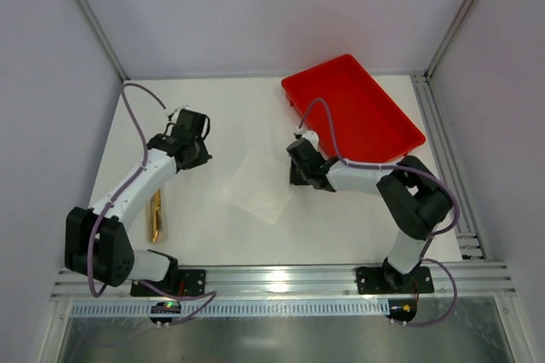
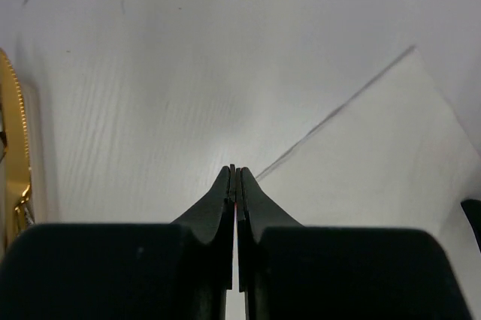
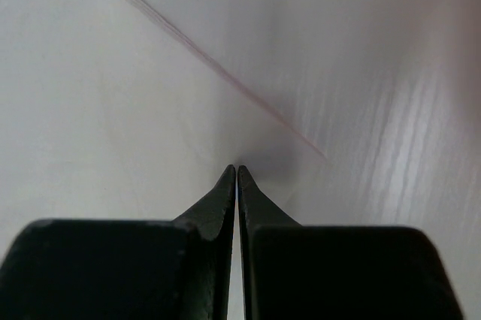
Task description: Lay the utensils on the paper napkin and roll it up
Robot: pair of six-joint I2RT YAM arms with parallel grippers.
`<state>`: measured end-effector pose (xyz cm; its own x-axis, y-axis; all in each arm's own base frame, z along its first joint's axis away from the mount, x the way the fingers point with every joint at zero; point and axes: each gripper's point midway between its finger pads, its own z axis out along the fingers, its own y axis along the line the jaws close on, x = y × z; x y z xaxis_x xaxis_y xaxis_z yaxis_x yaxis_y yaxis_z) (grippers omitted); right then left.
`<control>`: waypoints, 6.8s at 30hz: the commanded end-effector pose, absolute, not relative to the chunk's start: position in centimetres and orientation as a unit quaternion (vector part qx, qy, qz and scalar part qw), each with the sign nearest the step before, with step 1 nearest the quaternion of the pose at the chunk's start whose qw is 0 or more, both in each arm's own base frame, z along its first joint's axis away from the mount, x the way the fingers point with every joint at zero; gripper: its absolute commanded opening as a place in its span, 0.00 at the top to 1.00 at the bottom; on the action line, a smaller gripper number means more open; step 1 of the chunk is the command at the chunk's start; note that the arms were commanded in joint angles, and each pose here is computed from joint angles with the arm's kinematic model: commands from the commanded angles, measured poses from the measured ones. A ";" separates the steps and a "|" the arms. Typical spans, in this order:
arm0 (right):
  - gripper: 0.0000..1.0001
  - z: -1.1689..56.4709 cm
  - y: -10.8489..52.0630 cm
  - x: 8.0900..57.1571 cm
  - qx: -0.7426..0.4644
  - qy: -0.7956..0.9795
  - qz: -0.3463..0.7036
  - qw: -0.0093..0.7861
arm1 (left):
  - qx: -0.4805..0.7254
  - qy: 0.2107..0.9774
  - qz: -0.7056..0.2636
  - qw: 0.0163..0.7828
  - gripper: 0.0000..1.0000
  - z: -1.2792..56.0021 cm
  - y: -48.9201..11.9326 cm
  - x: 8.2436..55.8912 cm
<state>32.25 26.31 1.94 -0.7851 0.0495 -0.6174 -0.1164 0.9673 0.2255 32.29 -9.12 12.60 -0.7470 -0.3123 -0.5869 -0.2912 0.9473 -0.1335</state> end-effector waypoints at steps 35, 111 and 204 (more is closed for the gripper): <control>0.00 23.1 25.9 22.2 -0.166 0.802 0.371 0.439 | -0.234 0.942 0.082 0.228 0.20 12.5 3.8 25.1; 0.00 21.2 25.7 22.5 -0.169 0.814 0.373 0.412 | -0.232 0.955 0.130 0.128 0.80 6.3 6.9 28.0; 0.00 22.3 24.3 22.4 -0.152 0.826 0.347 0.418 | -0.119 0.971 0.005 0.209 1.00 12.8 -11.9 32.3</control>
